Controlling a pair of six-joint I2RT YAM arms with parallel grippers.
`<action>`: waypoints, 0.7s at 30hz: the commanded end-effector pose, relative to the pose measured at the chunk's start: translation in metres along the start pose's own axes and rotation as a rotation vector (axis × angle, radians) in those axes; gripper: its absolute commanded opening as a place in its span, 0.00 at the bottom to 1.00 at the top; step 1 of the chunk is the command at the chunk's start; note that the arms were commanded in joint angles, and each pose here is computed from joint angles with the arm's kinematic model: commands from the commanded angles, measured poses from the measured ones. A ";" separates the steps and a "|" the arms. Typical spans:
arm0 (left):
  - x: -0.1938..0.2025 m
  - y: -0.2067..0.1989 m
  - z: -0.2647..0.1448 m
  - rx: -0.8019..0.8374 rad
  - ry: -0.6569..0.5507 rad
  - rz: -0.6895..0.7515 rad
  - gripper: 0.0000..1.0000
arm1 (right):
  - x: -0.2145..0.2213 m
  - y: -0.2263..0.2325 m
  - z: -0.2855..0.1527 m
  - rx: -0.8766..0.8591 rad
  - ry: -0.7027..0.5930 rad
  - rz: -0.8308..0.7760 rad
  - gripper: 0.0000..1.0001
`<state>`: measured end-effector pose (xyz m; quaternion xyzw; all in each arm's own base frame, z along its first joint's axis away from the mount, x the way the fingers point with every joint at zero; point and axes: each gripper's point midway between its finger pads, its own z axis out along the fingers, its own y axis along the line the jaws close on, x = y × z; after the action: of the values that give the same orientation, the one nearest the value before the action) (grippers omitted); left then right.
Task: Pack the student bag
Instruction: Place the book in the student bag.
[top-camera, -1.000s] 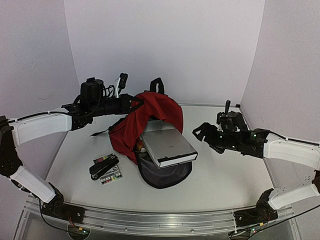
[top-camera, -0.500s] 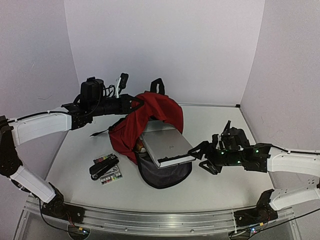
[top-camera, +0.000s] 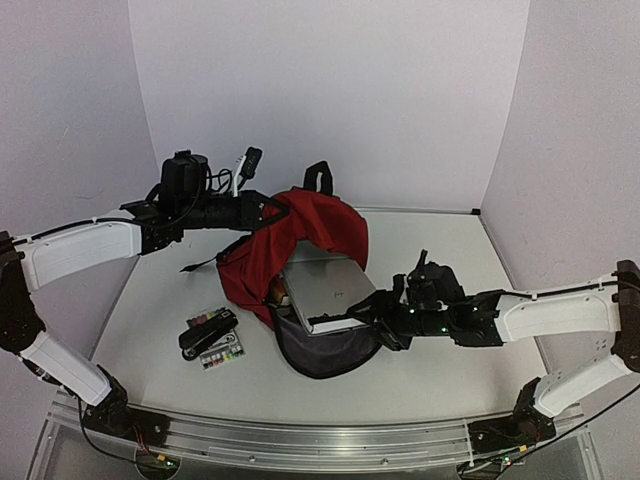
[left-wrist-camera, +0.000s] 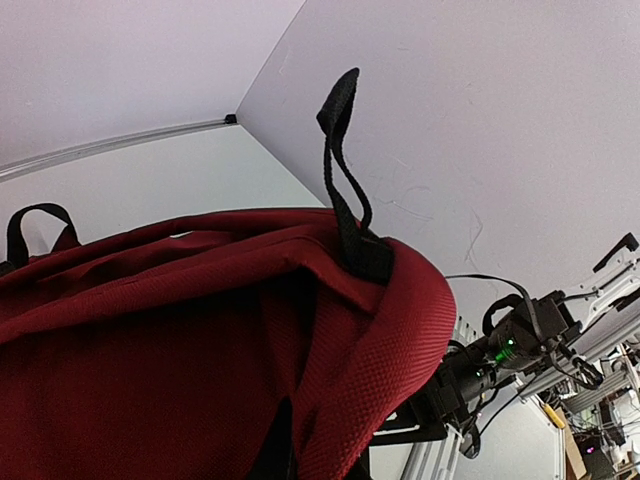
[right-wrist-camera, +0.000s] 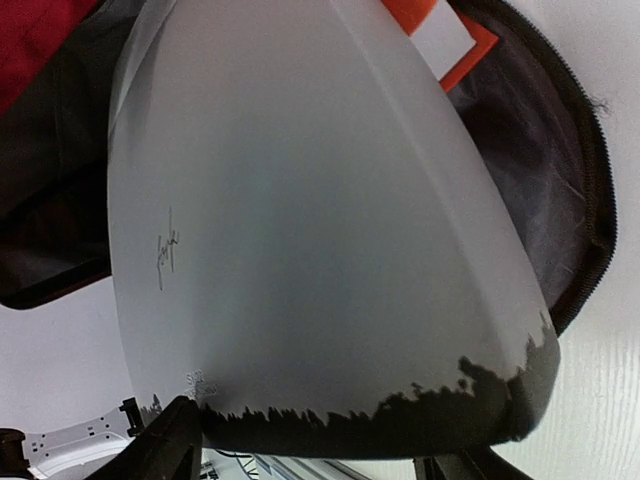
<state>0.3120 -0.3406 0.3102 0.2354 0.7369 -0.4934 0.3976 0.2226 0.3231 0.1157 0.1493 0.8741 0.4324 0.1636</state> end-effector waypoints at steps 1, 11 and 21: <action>-0.040 -0.054 -0.020 0.167 -0.071 0.139 0.00 | -0.031 0.041 0.004 -0.071 -0.147 -0.050 0.59; -0.037 -0.096 -0.029 0.369 -0.001 0.177 0.00 | -0.063 0.071 0.032 -0.037 -0.273 -0.192 0.52; -0.036 -0.099 -0.022 0.375 0.012 0.176 0.00 | -0.093 0.069 0.071 0.013 -0.305 -0.257 0.46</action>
<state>0.2922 -0.3472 0.3086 0.2857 0.7289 -0.5235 0.3362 0.3085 0.3662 0.1220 0.1090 0.8778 0.3641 0.2915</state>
